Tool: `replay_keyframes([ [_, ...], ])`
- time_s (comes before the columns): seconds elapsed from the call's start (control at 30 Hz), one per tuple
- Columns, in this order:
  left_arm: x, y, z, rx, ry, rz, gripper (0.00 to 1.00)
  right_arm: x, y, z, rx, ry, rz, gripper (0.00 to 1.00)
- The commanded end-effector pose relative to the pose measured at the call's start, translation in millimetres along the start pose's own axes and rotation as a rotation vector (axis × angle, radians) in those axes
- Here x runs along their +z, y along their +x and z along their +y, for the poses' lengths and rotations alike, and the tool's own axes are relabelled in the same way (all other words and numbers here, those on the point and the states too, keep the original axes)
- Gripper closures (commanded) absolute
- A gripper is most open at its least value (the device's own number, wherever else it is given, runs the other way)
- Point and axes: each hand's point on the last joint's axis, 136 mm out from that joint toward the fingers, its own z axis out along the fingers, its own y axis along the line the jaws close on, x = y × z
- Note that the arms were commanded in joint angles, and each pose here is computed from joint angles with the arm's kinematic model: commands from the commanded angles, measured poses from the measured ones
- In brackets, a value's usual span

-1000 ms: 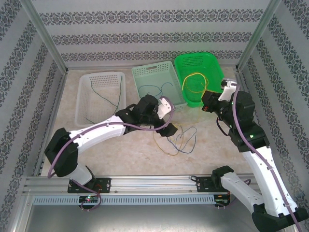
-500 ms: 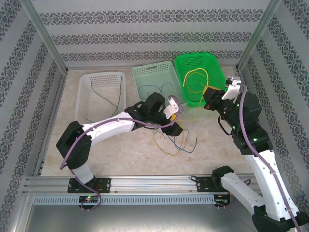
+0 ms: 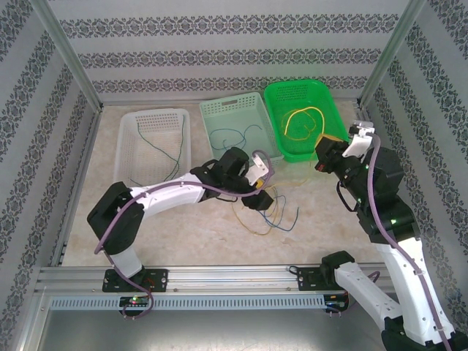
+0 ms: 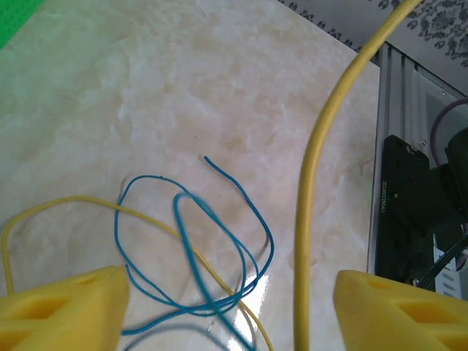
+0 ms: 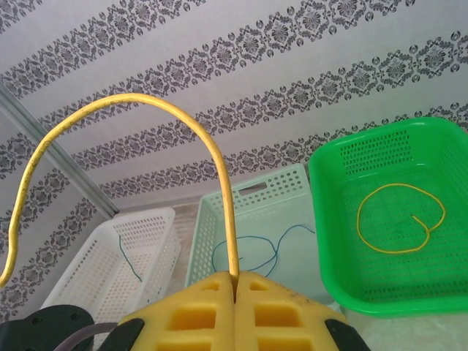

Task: Untangle the cables

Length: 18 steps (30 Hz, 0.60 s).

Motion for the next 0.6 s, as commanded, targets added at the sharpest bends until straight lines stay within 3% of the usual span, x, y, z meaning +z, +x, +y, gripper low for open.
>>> replay_keyframes([
  [0.0, -26, -30, 2, 0.018, -0.054, -0.141, 0.16, 0, -4, -4, -0.008, 0.02, -0.008, 1.0],
  [0.13, -38, -27, 3, 0.0, -0.076, -0.174, 0.09, 1, -7, -4, -0.004, 0.023, -0.02, 1.0],
  [0.2, -40, -23, 2, -0.01, -0.076, -0.174, 0.0, 1, -8, -6, -0.001, 0.034, -0.024, 1.0],
  [0.47, -45, -11, -3, -0.053, -0.056, -0.196, 0.0, 2, -9, -11, 0.015, 0.063, -0.031, 1.0],
  [0.57, -41, 0, -6, -0.044, -0.023, -0.172, 0.09, 1, -11, -12, 0.02, 0.07, -0.04, 1.0],
])
